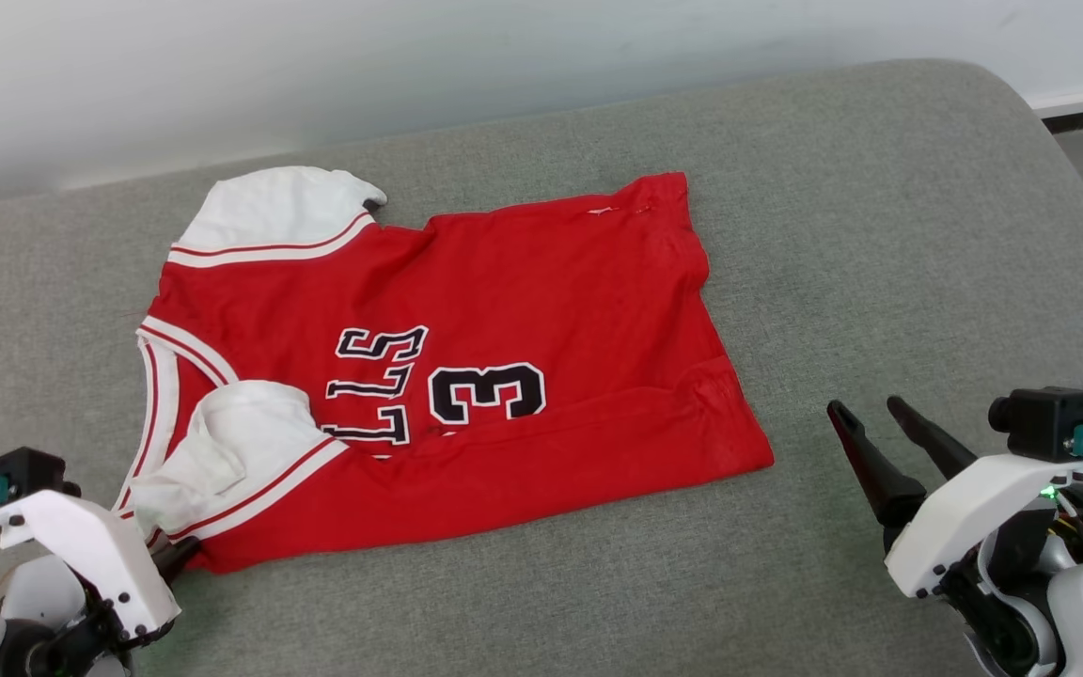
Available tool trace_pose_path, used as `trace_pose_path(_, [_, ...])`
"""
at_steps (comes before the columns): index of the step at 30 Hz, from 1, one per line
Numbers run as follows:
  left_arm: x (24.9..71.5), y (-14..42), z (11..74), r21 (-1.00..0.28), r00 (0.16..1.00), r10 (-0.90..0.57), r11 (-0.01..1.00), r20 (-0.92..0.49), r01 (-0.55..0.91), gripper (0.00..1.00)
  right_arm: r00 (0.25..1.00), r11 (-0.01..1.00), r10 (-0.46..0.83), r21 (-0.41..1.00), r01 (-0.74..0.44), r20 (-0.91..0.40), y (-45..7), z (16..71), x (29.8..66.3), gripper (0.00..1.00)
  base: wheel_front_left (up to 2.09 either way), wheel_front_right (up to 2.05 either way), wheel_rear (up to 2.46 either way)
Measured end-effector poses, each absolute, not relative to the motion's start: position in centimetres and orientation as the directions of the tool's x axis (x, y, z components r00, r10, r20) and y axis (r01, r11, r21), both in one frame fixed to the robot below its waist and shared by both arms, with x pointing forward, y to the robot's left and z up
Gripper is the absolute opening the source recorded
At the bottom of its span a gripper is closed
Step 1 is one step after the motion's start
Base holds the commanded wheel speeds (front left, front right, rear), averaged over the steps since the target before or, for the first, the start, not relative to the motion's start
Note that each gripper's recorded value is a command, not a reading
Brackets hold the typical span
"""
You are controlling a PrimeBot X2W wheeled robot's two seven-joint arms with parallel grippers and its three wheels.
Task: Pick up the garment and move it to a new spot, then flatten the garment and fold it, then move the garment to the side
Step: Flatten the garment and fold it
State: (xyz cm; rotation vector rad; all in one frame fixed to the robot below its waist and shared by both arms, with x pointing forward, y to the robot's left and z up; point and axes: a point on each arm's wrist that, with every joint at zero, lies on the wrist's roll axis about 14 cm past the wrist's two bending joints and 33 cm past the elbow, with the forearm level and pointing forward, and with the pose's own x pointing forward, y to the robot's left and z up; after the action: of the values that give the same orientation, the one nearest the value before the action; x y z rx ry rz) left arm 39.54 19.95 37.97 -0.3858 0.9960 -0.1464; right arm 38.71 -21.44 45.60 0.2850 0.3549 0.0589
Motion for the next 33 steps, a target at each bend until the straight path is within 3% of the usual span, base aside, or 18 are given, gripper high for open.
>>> trace_pose_path(13, [41.9,21.2,43.4,-0.351,0.708,-0.257,0.936,-0.657,0.015,0.0,0.726,0.96,0.24,0.27,-0.077,-0.645,-19.6,41.1,38.8,1.0,0.0,0.0,0.0])
trace_pose_path(24, [40.7,21.3,41.7,-0.351,0.687,-0.242,0.936,-0.685,-0.02,0.0,0.559,0.926,0.365,0.351,-0.138,-0.744,-14.3,37.1,40.7,1.0,0.0,0.0,0.0])
trace_pose_path(25, [40.6,21.3,41.6,-0.354,0.687,-0.243,0.935,-0.685,-0.022,0.0,0.553,0.926,0.367,0.349,-0.142,-0.748,-14.2,37.0,40.8,0.77,0.0,0.0,0.0])
trace_pose_path(26, [40.5,21.4,41.5,-0.353,0.686,-0.241,0.935,-0.686,-0.025,0.0,0.548,0.925,0.37,0.353,-0.141,-0.75,-14.1,36.9,40.8,0.3,0.0,0.0,0.0])
trace_pose_path(27, [40.5,21.5,41.5,-0.354,0.687,-0.24,0.935,-0.686,-0.027,0.0,0.54,0.924,0.372,0.358,-0.135,-0.755,-14.1,36.8,40.8,0.0,0.0,0.0,0.0])
trace_pose_path(33, [39.4,21.8,41.4,-0.37,0.683,-0.233,0.927,-0.692,-0.058,0.0,0.563,0.923,0.376,0.353,-0.155,-0.736,-13.8,37.8,40.7,0.0,0.0,0.0,0.0])
